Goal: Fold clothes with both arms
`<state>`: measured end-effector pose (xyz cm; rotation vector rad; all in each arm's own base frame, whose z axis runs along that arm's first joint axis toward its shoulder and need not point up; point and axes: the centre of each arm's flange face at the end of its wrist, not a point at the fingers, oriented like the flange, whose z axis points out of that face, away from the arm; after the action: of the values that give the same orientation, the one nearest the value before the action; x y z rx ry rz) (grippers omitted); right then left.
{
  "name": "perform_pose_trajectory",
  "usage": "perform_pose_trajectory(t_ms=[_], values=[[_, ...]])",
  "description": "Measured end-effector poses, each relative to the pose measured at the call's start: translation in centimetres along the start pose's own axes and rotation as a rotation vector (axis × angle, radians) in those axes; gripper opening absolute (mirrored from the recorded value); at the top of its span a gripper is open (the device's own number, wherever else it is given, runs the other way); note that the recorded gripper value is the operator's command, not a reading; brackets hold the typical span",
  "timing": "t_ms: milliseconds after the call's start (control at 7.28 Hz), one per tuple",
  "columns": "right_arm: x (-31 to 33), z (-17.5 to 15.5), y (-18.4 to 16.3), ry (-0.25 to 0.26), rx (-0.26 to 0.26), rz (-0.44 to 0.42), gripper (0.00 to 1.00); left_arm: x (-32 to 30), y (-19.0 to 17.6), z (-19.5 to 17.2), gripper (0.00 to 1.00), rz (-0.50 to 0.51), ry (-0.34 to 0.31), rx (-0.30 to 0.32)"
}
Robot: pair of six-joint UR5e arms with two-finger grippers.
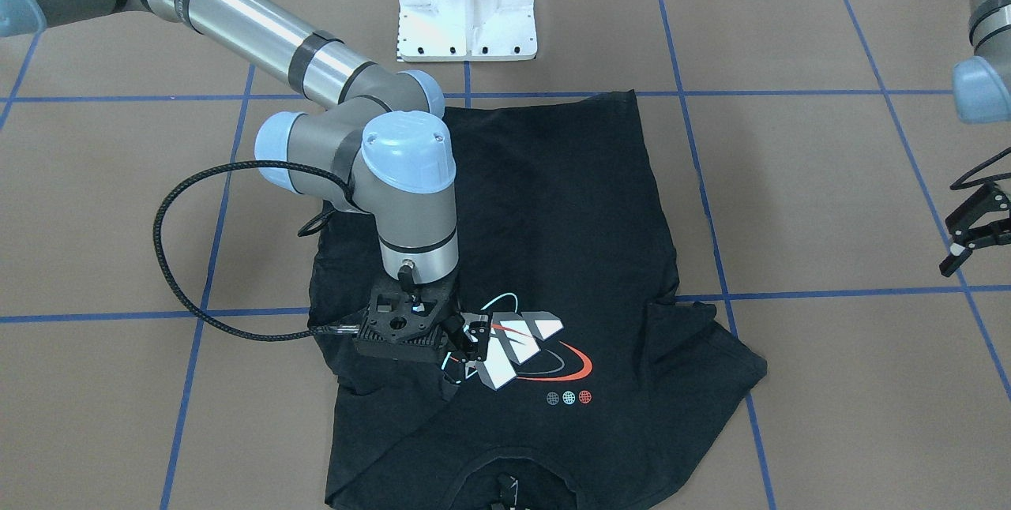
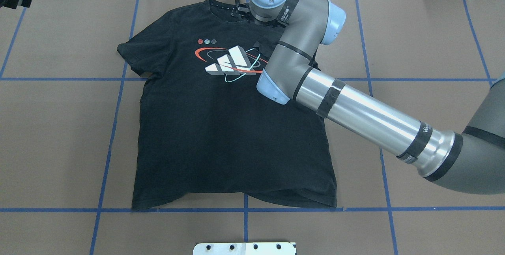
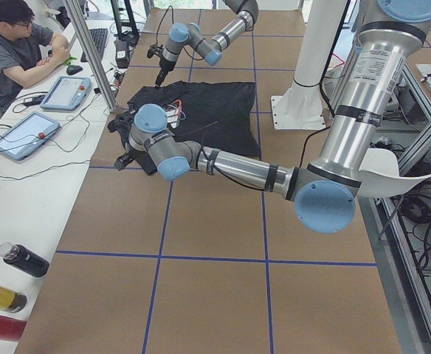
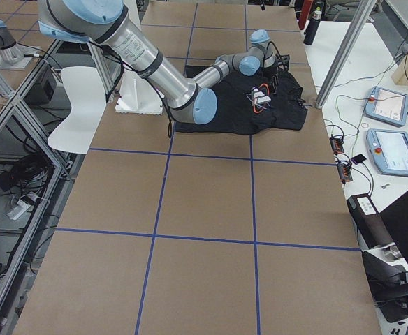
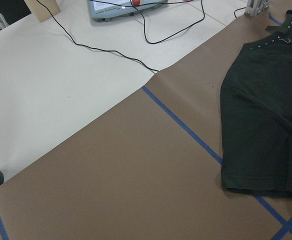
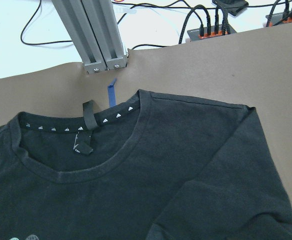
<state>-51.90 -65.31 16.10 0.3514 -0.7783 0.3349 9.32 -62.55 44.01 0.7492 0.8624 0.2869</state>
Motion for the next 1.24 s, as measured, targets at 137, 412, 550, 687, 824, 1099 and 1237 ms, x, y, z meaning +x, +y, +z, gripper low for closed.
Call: perform_pose_trajectory(t_ms=[137,412,550,687,824,1099,1237], values=[[2.6,-2.2,-1.1,0.02,-0.037,-0.03,1.0,2.1,-0.6,1.9,1.0,-0.094,-0.007,0.023],[11.7,-5.6,-2.7,0.008,-0.084,-0.108,1.0,6.8,-1.6,8.1,1.0,-0.261,-0.031,0.093],[16.7,-7.1,-3.6,-0.002,-0.103,-0.156,1.0,8.5,-1.6,11.8,1.0,-0.295,-0.051,0.124],[21.5,-8.1,-4.2,-0.012,-0.122,-0.204,1.0,9.5,-1.2,14.9,1.0,-0.31,-0.071,0.142],[26.2,-8.9,-4.5,-0.021,-0.143,-0.251,1.0,10.3,-0.5,17.2,0.99,-0.315,-0.087,0.145],[34.2,-9.7,-4.7,-0.034,-0.169,-0.32,1.0,11.9,1.4,20.4,0.93,-0.363,-0.125,0.154],[37.0,-9.9,-4.7,-0.047,-0.175,-0.34,1.0,12.9,2.7,22.0,0.9,-0.39,-0.154,0.166]])
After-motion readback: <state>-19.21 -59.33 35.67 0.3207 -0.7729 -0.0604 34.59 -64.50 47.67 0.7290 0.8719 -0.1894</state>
